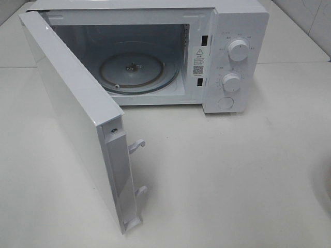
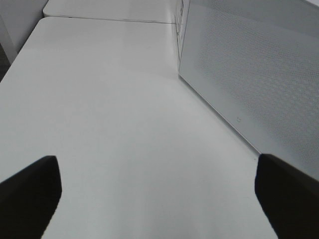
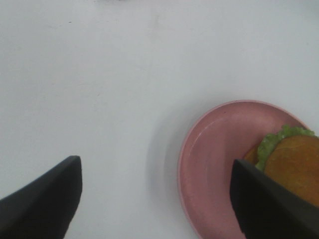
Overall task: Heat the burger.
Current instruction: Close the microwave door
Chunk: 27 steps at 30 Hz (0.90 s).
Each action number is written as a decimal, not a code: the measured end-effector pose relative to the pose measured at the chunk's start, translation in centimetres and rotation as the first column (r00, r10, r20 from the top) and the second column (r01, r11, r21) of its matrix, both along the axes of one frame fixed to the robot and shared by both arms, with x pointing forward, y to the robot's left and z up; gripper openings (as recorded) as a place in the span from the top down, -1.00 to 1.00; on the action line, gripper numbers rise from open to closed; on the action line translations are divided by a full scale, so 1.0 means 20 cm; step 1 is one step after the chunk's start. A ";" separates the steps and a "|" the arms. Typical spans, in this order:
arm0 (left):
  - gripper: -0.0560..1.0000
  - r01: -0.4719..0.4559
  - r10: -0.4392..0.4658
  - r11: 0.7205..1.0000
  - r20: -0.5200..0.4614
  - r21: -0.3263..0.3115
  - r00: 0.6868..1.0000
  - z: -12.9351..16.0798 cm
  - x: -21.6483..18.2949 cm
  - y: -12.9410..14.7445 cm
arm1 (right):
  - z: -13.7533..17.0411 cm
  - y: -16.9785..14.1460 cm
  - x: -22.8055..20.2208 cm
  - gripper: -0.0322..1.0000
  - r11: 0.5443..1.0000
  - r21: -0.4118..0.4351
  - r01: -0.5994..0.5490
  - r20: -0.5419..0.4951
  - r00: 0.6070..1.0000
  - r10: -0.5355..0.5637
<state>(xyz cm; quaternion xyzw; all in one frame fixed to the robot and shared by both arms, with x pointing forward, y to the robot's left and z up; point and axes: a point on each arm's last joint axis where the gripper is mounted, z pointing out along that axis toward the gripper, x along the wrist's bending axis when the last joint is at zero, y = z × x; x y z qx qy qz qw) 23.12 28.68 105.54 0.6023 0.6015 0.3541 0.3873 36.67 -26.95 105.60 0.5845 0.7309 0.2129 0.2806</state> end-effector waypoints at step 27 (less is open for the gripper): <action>-0.95 0.000 0.000 1.000 0.000 0.000 1.000 0.00 0.00 0.00 | 0.03 -0.20 -0.59 -0.55 0.970 0.237 0.053 0.291 0.949 -0.123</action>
